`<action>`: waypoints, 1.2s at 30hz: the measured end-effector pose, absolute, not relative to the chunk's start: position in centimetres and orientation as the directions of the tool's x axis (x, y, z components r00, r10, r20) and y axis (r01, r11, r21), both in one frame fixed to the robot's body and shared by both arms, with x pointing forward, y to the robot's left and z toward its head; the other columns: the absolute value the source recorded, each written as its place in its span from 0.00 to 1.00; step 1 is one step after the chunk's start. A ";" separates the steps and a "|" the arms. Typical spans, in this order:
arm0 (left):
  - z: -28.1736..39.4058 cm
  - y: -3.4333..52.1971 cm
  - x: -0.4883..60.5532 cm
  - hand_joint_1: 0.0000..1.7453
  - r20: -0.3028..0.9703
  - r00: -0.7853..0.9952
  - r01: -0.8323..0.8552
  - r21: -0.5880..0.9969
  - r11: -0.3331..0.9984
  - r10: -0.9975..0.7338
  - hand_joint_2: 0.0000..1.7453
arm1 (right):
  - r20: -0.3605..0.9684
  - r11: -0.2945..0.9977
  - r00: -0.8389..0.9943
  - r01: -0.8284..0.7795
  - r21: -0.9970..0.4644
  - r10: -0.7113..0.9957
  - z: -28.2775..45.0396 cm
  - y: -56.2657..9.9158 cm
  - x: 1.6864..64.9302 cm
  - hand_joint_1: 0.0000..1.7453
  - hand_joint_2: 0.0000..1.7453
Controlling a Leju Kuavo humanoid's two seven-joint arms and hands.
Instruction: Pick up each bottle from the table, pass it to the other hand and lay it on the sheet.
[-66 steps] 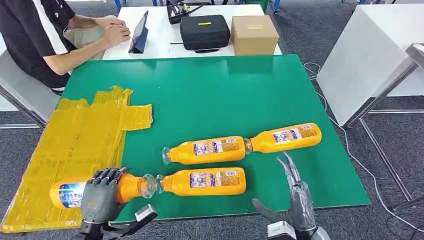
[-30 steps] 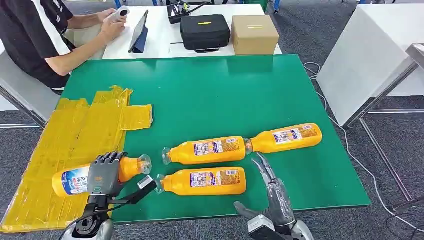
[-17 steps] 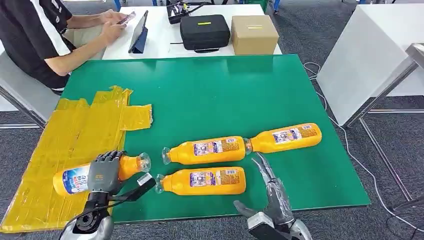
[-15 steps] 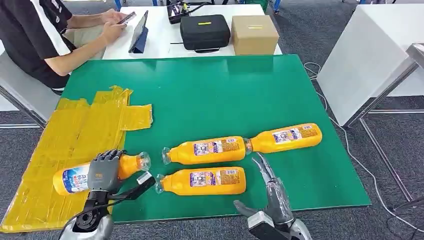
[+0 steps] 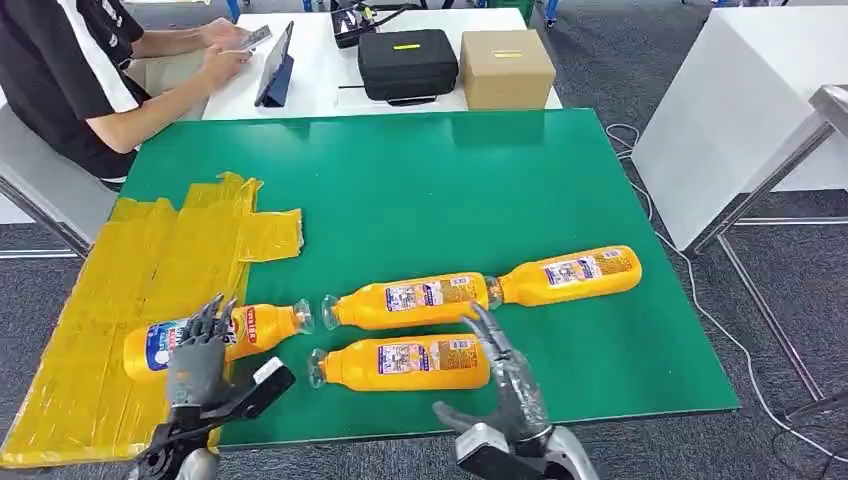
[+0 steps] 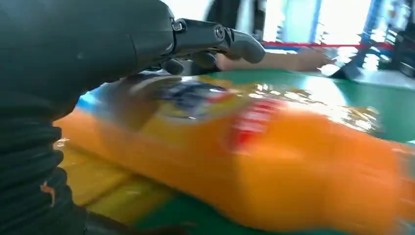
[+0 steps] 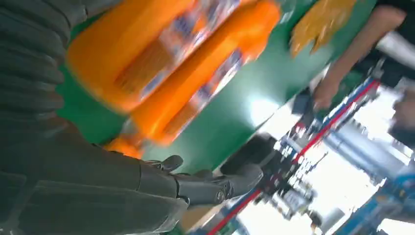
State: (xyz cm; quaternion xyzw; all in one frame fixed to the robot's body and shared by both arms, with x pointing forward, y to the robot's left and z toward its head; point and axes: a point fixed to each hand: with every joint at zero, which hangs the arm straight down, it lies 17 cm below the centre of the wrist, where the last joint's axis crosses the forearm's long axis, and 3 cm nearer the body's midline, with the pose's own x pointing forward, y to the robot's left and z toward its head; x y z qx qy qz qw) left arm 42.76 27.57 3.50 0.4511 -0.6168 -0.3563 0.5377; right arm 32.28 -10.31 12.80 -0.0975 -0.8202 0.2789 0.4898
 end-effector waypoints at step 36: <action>14.0 19.3 39.9 0.00 0.884 -0.300 -0.066 0.356 0.932 -0.359 1.00 | 0.628 0.768 -0.494 0.139 -0.625 0.601 14.9 -18.9 33.1 0.00 1.00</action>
